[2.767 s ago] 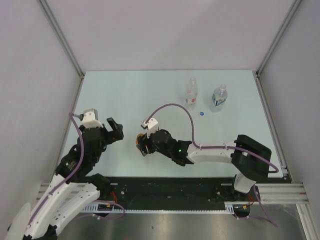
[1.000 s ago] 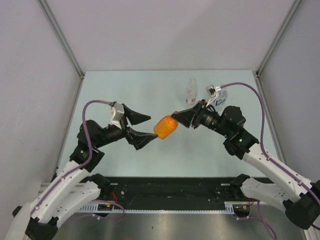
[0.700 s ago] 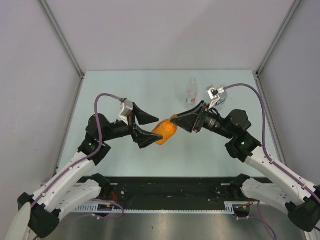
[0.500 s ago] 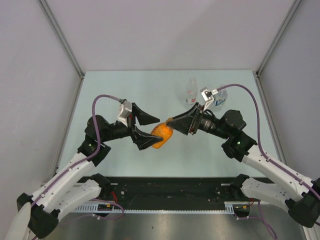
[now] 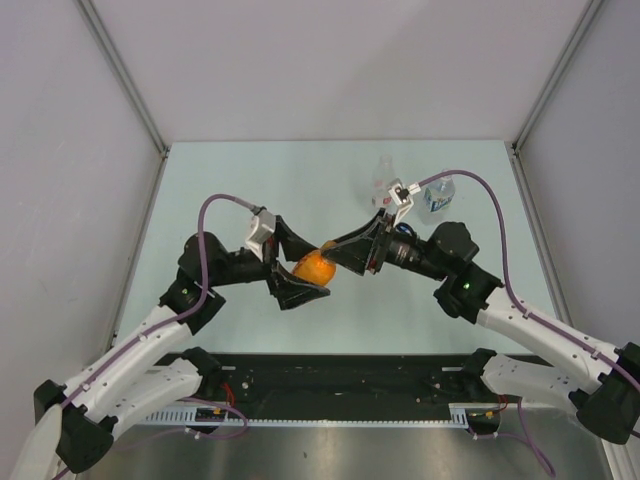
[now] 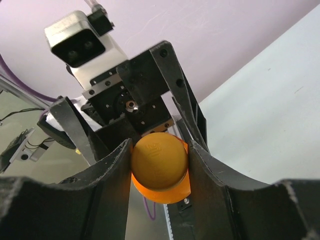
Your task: Unscrew the bottle caps
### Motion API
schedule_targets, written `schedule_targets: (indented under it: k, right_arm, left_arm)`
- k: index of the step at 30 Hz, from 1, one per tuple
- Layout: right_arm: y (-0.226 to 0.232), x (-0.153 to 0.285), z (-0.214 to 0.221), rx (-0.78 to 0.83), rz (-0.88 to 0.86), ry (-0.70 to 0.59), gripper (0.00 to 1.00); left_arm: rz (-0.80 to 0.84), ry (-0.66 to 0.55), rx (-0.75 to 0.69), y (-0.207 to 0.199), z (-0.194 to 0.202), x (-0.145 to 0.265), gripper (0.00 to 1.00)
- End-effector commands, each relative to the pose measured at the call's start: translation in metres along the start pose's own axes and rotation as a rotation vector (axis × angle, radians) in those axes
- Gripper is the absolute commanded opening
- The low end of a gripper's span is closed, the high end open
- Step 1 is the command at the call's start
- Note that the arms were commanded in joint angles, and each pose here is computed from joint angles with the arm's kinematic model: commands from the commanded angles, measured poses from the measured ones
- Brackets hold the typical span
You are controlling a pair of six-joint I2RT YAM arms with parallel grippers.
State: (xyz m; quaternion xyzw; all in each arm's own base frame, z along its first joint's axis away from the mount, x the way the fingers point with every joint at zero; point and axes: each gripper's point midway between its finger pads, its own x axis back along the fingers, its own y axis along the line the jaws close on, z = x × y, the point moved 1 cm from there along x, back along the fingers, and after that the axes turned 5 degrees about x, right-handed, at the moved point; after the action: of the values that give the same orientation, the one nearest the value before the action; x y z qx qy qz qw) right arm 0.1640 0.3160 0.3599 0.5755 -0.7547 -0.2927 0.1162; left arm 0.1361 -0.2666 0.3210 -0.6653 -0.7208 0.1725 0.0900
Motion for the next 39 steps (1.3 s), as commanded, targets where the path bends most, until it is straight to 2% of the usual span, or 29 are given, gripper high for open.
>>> schedule_targets:
  k: [1,7,10,11,13,14,16,17,19,20,21,22,24,25,31,35,39]
  right_arm:
    - [0.027,0.0,-0.037,0.085,-0.067,-0.119,0.0]
    - [0.034,0.002,-0.043,0.106,-0.077,-0.13,0.0]
    - [0.033,0.002,-0.042,0.108,-0.076,-0.124,0.0]
    - [0.035,0.002,-0.041,0.109,-0.082,-0.122,0.0]
    - [0.036,0.002,-0.041,0.11,-0.08,-0.12,0.0]
    - [0.036,0.002,-0.04,0.114,-0.081,-0.115,0.0]
    - [0.035,0.003,-0.039,0.116,-0.076,-0.111,0.0]
    - [0.035,0.002,-0.038,0.114,-0.075,-0.107,0.0]
    - [0.036,0.002,-0.036,0.114,-0.082,-0.097,0.0]
    - [0.036,0.002,-0.035,0.111,-0.084,-0.092,0.04]
    - [0.035,0.002,-0.036,0.106,-0.075,-0.092,0.16]
    - [0.034,0.003,-0.035,0.102,-0.061,-0.085,0.41]
    - [0.031,0.005,-0.042,0.103,-0.024,-0.107,0.56]
    - [0.037,0.009,-0.049,0.11,-0.015,-0.121,0.64]
    - [0.036,0.025,-0.085,0.131,0.131,-0.223,0.78]
    - [0.024,0.026,-0.093,0.095,0.235,-0.253,0.78]
    - [-0.002,0.02,-0.083,0.038,0.361,-0.217,0.78]
  left_arm:
    - [0.021,0.011,-0.028,-0.003,0.006,0.002,1.0]
    - [0.017,0.019,-0.026,0.0,0.009,0.001,0.99]
    - [0.029,0.016,-0.035,-0.002,0.008,0.001,0.89]
    - [0.04,0.02,-0.035,-0.003,0.008,0.0,0.79]
    - [0.047,0.021,-0.037,-0.004,0.008,0.0,0.7]
    - [0.048,0.022,-0.037,-0.004,0.007,-0.001,0.62]
    - [0.047,0.024,-0.038,-0.003,0.007,-0.001,0.57]
    - [0.048,0.024,-0.038,-0.003,0.007,-0.001,0.51]
    - [0.048,0.023,-0.042,-0.003,0.006,-0.002,0.48]
    - [0.05,0.024,-0.044,-0.003,0.006,-0.002,0.42]
    - [0.043,0.022,-0.046,-0.002,0.005,-0.002,0.41]
    - [0.036,0.021,-0.047,-0.001,0.004,-0.002,0.41]
    - [-0.002,0.016,-0.055,0.004,0.002,-0.002,0.38]
    - [-0.026,0.014,-0.055,0.007,0.001,-0.001,0.33]
    - [-0.214,-0.025,-0.092,0.034,-0.01,0.003,0.0]
    - [-0.356,-0.065,-0.134,0.048,-0.017,0.009,0.0]
    - [-0.473,-0.09,-0.228,0.053,-0.022,0.011,0.0]
